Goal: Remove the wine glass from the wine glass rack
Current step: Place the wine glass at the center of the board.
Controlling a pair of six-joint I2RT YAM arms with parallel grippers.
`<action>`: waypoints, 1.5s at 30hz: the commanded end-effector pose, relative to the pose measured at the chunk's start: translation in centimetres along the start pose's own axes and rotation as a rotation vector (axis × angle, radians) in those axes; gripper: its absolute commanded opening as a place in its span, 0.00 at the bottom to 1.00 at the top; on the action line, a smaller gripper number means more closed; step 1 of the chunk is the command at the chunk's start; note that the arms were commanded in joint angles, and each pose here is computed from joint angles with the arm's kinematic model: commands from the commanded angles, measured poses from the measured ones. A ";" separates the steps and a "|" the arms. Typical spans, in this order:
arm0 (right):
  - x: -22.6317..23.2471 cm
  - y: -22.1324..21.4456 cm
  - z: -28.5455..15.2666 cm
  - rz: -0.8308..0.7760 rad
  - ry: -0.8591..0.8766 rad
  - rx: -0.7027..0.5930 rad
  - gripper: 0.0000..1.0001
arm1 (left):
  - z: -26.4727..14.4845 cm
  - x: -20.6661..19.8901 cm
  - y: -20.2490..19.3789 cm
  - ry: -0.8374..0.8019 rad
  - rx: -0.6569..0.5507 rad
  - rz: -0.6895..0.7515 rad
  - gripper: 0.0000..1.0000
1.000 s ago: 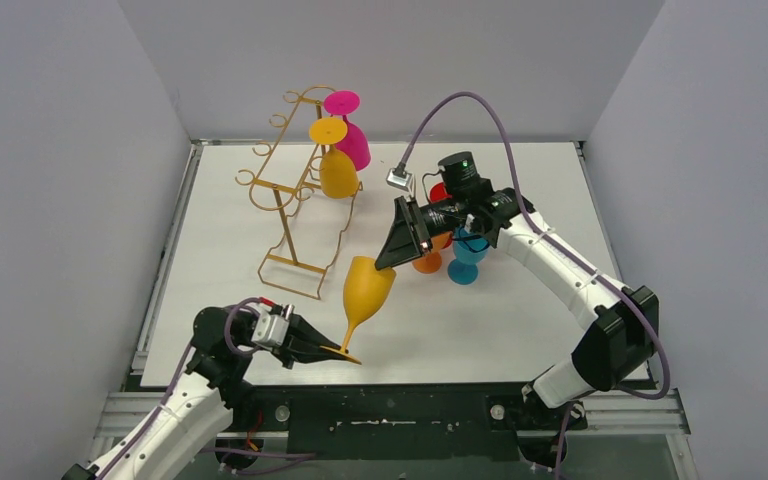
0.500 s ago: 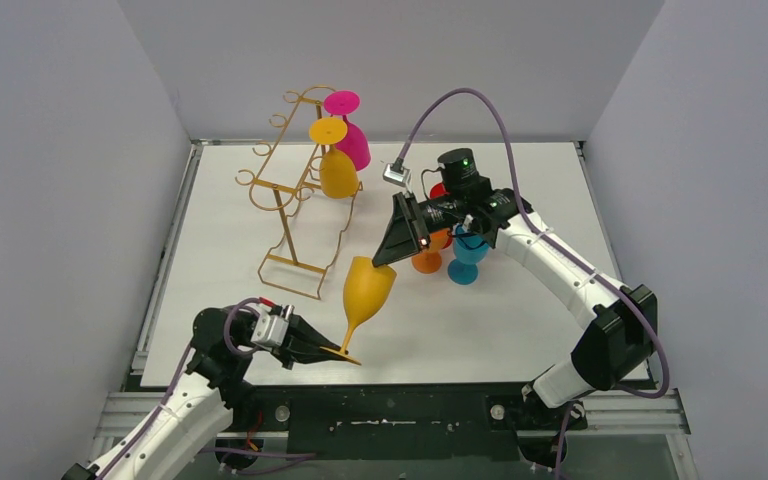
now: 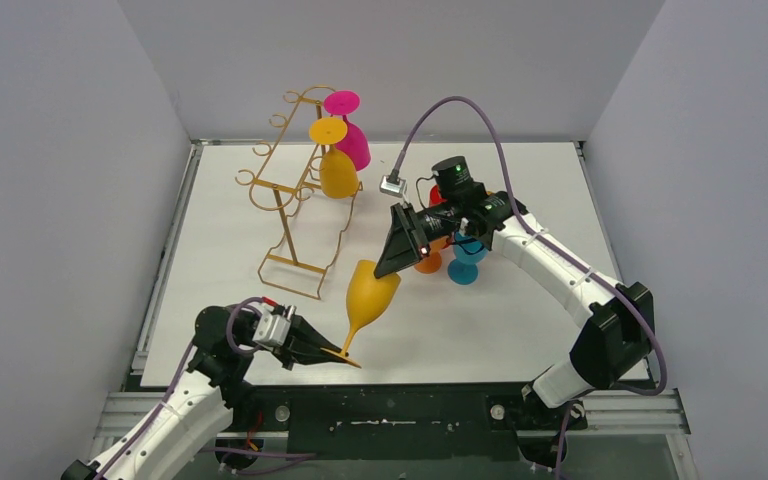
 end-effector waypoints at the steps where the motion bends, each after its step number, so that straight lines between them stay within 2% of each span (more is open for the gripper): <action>1: 1.4 0.0 0.0 -0.031 0.076 0.025 0.24 | 0.1 0.3 0.3 0.012 -0.007 -0.003 0.00; 5: 2.2 0.5 -0.2 -0.073 0.097 0.015 0.22 | 0.1 0.5 0.1 0.022 -0.006 -0.018 0.00; 7: 2.1 0.5 0.0 -0.063 0.078 -0.001 0.14 | 0.1 0.5 0.0 0.028 -0.004 -0.027 0.00; 15: 2.2 -0.4 -0.1 -0.099 0.062 -0.027 0.00 | 0.1 0.9 -0.2 0.051 -0.002 -0.041 0.00; 19: 1.8 -0.3 0.1 -0.093 0.066 -0.030 0.00 | 0.0 1.0 -0.1 0.073 -0.007 -0.032 0.00; 22: 1.4 -0.3 0.2 -0.098 0.047 -0.034 0.00 | -0.1 1.1 0.0 0.122 -0.027 -0.042 0.13; 25: 1.3 -0.3 0.3 -0.104 0.039 -0.036 0.00 | -0.2 1.0 0.1 0.142 -0.041 -0.029 0.15; 29: 1.3 -0.4 0.2 -0.112 0.031 -0.039 0.00 | -0.3 0.9 0.2 0.170 -0.057 -0.023 0.23; 32: 1.7 -0.5 -0.1 -0.144 0.034 -0.047 0.00 | -0.3 1.0 0.2 0.192 -0.071 -0.042 0.37; 35: 2.0 -0.3 -0.4 -0.162 0.014 -0.070 0.00 | -0.3 1.1 0.3 0.211 -0.083 -0.047 0.42; 37: 2.0 -0.3 -0.6 -0.165 -0.020 -0.082 0.00 | -0.3 1.1 0.5 0.217 -0.090 -0.038 0.51; 45: 0.6 -1.1 -0.8 -0.164 -0.215 -0.087 0.00 | -0.6 1.6 1.5 0.349 -0.166 -0.024 0.78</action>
Point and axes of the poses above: each gripper's point midway between its finger pads, its own z axis out along the fingers, its own x axis along the line the jaws close on, y = z × x, the point moved 10 cm from there along -z, back along the fingers, and after that the axes turned 14 degrees about -z, right-handed, at the moved point
